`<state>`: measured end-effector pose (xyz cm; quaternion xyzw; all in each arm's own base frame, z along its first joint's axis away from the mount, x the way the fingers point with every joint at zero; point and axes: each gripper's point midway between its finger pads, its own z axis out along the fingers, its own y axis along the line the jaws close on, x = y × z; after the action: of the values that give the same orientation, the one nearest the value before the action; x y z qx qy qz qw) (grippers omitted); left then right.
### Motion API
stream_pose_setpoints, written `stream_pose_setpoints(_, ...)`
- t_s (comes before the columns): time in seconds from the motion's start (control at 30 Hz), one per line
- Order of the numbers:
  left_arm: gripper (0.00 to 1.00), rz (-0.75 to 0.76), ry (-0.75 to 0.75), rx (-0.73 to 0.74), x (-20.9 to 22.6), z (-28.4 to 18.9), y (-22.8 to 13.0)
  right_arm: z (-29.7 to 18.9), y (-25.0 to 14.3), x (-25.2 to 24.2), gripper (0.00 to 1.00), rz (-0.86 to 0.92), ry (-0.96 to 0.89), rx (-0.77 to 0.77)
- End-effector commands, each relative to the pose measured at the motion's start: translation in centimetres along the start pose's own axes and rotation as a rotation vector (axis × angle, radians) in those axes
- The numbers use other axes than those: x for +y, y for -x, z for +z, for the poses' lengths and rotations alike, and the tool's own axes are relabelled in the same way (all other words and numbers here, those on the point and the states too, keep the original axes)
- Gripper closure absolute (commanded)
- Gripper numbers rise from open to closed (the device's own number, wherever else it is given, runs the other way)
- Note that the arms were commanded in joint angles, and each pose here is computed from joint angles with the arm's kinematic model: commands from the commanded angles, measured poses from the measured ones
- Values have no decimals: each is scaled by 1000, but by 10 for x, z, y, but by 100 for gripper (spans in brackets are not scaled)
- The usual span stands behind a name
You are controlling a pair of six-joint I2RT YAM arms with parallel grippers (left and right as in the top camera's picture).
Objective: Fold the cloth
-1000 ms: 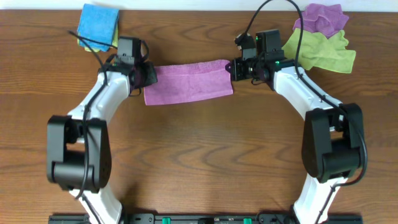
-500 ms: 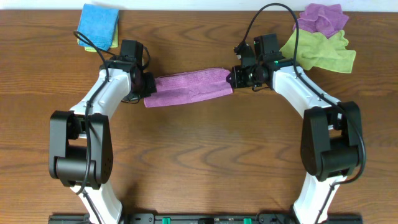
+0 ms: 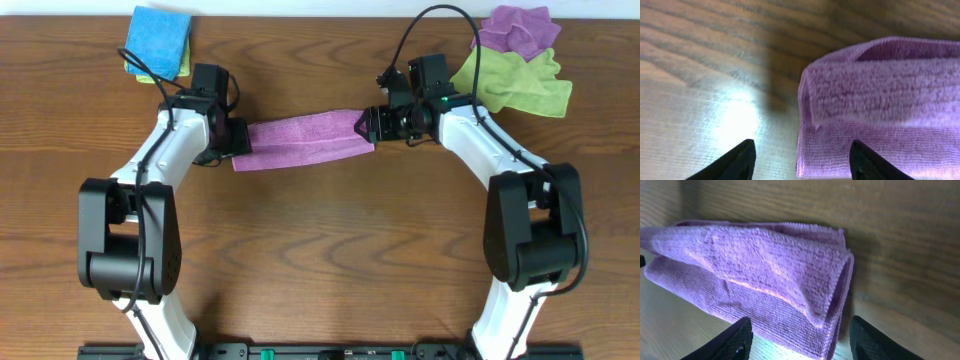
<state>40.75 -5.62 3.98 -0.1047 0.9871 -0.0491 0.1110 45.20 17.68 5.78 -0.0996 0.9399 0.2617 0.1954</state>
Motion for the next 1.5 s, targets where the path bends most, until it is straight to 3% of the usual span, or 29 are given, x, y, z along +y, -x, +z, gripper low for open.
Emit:
stream_pose_setpoints(0.0, 44, 34, -6, -38, -5, -18, 22, -19, 29, 15, 46, -58, 11, -75)
stream_pose_setpoints(0.03, 52, 44, -7, -42, -6, -24, 26, -24, 35, 19, 71, -76, 13, -92)
stream_pose_setpoints(0.07, 68, 57, -9, -47, -8, -28, 29, -29, 40, 22, 99, -83, 14, -105)
stream_pose_setpoints(0.1, 94, 63, -10, -51, -9, -32, 31, -33, 44, 25, 99, -90, 13, -118)
stream_pose_setpoints(0.4, 94, 63, 22, -75, -7, -23, 36, -19, 37, 25, 99, -195, -128, -90)
stream_pose_setpoints(0.67, 94, 121, -2, -92, -33, -8, 26, 5, 24, 20, 99, -236, -196, -41)
stream_pose_setpoints(1.47, 94, 117, 60, 29, -25, 60, -6, 44, -12, -2, 99, -199, -209, 91)
